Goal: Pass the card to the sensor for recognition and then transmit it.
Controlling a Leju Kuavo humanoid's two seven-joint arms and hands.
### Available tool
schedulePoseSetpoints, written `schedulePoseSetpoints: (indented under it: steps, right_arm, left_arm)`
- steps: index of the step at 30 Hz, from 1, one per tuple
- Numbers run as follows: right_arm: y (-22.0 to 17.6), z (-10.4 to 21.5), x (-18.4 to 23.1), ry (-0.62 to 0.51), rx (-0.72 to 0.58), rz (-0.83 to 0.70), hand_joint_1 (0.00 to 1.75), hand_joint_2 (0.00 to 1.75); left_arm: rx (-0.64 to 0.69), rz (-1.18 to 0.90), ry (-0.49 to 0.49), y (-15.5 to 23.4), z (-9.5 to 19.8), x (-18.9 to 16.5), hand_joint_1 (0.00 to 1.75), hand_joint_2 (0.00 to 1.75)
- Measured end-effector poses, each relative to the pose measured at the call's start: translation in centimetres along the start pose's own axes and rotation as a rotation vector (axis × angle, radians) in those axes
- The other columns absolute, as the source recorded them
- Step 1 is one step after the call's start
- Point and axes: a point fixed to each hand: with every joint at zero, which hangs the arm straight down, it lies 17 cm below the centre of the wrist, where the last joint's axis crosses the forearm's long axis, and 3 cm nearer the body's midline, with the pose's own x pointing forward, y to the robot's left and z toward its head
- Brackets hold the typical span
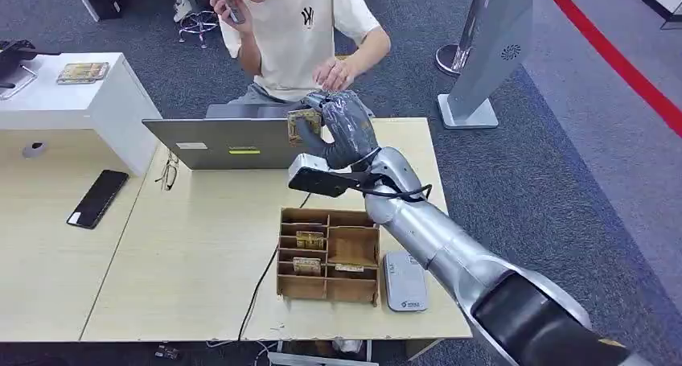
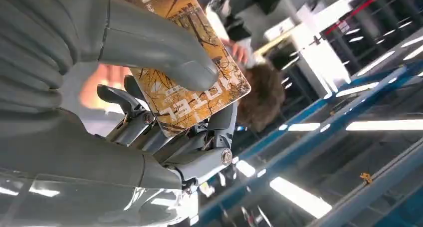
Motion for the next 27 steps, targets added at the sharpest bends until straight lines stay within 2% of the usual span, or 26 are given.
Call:
schedulePoseSetpoints:
  steps: [15, 17, 20, 21, 22, 23, 24, 27]
  right_arm:
    - [1.5, -2.2, -0.6, 0.000, 0.044, 0.252, 1.75, 1.75]
    - [2.0, -2.2, -0.3, -0.026, 0.066, 0.299, 1.48, 1.75]
    - [2.3, -2.1, -0.1, -0.048, 0.082, 0.335, 1.43, 1.75]
    - [2.4, -2.1, 0.0, -0.056, 0.086, 0.349, 0.51, 1.75]
    - [2.5, -2.1, 0.0, -0.063, 0.090, 0.363, 0.16, 1.75]
    - [2.6, -2.0, -0.1, -0.069, 0.097, 0.380, 0.16, 1.75]
    - [2.6, -1.9, -0.2, -0.068, 0.100, 0.390, 0.00, 1.75]
    - [2.8, -1.6, -0.6, -0.062, 0.110, 0.409, 0.00, 1.75]
  left_arm:
    - [0.007, -0.031, -0.002, 0.6, -0.1, 0.6, 0.00, 0.00]
    - [0.008, -0.034, -0.002, 0.6, -0.1, 0.6, 0.00, 0.00]
    - [0.008, -0.037, -0.004, 0.6, -0.1, 0.6, 0.00, 0.00]
    - [0.008, -0.038, -0.004, 0.6, -0.1, 0.6, 0.00, 0.00]
    - [0.008, -0.038, -0.004, 0.6, -0.1, 0.6, 0.00, 0.00]
    - [0.008, -0.039, -0.003, 0.6, -0.1, 0.6, 0.00, 0.00]
    - [0.008, -0.040, -0.003, 0.6, -0.1, 0.6, 0.00, 0.00]
    - [0.007, -0.043, -0.003, 0.6, -0.1, 0.6, 0.00, 0.00]
